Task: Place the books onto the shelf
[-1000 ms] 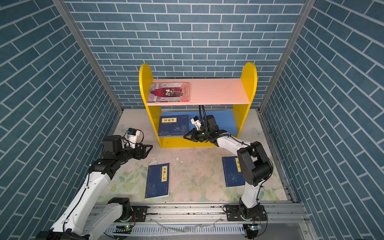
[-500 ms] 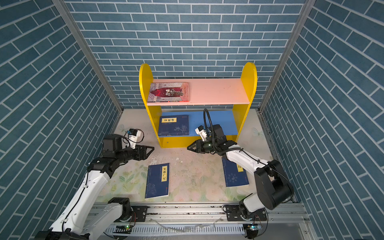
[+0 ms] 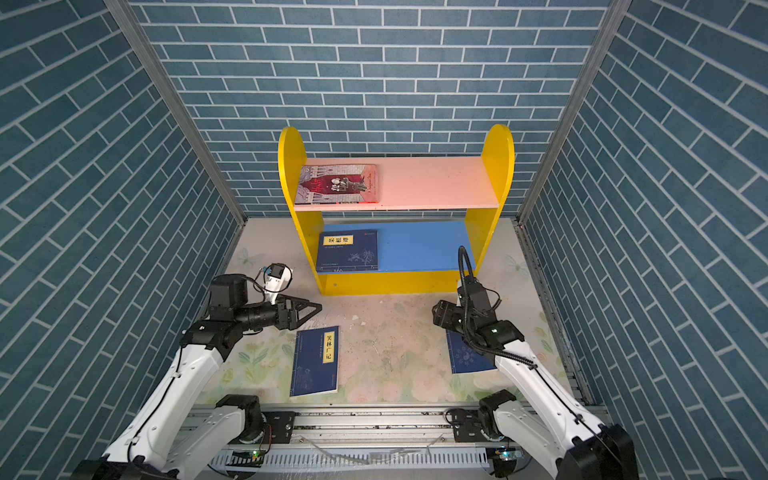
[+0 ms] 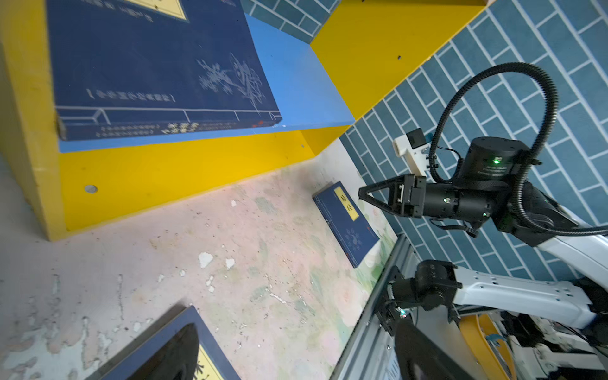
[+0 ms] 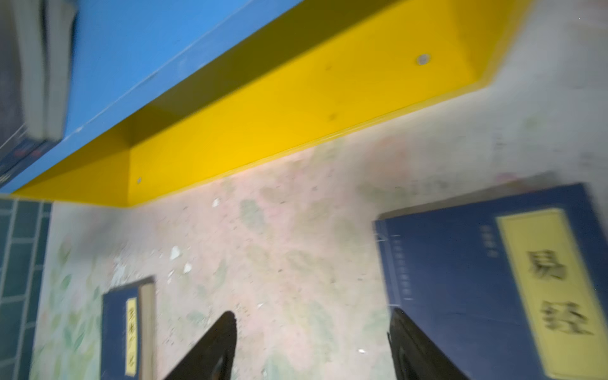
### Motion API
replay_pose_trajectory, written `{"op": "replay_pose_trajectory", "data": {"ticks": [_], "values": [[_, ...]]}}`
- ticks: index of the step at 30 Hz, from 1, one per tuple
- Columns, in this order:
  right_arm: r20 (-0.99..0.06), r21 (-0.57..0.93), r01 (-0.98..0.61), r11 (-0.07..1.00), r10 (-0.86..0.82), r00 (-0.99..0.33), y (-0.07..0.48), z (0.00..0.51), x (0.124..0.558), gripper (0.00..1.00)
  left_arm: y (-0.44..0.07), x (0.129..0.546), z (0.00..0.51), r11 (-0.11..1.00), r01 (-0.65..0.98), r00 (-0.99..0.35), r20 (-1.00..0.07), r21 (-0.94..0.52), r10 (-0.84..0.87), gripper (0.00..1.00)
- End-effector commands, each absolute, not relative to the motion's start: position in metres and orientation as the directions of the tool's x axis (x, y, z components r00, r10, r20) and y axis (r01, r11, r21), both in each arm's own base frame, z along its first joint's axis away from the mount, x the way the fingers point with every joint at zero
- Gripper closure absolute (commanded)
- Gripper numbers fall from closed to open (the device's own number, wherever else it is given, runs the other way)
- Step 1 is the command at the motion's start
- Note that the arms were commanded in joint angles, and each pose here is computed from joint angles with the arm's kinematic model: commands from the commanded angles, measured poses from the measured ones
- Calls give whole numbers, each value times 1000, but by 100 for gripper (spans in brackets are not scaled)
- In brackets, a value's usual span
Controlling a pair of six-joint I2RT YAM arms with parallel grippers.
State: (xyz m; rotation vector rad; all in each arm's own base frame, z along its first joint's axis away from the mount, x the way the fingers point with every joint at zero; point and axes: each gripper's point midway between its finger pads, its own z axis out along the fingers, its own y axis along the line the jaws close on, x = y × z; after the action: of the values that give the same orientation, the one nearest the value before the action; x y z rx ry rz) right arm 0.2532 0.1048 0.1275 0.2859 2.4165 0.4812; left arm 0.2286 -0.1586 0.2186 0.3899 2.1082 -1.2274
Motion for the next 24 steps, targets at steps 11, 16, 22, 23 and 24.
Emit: {"op": "replay_pose_trajectory", "data": {"ticks": [11,16,22,23,24], "values": [[-536,305,465,831,554,-637,3,82,257,11,-141,241,211,663,530,-687,-726,-529,-31,0],[-526,299,469,831,554,-646,-9,77,261,11,-144,237,214,634,536,-687,-725,-557,-57,0],[-417,330,470,818,573,-705,-6,55,259,12,-149,233,215,596,549,-695,-716,-586,-64,0],[-409,330,470,819,573,-710,-6,51,258,12,-150,233,216,593,548,-698,-713,-590,-66,0],[-400,325,475,818,574,-714,-6,49,256,12,-150,232,216,590,548,-699,-712,-593,-66,0]]}}
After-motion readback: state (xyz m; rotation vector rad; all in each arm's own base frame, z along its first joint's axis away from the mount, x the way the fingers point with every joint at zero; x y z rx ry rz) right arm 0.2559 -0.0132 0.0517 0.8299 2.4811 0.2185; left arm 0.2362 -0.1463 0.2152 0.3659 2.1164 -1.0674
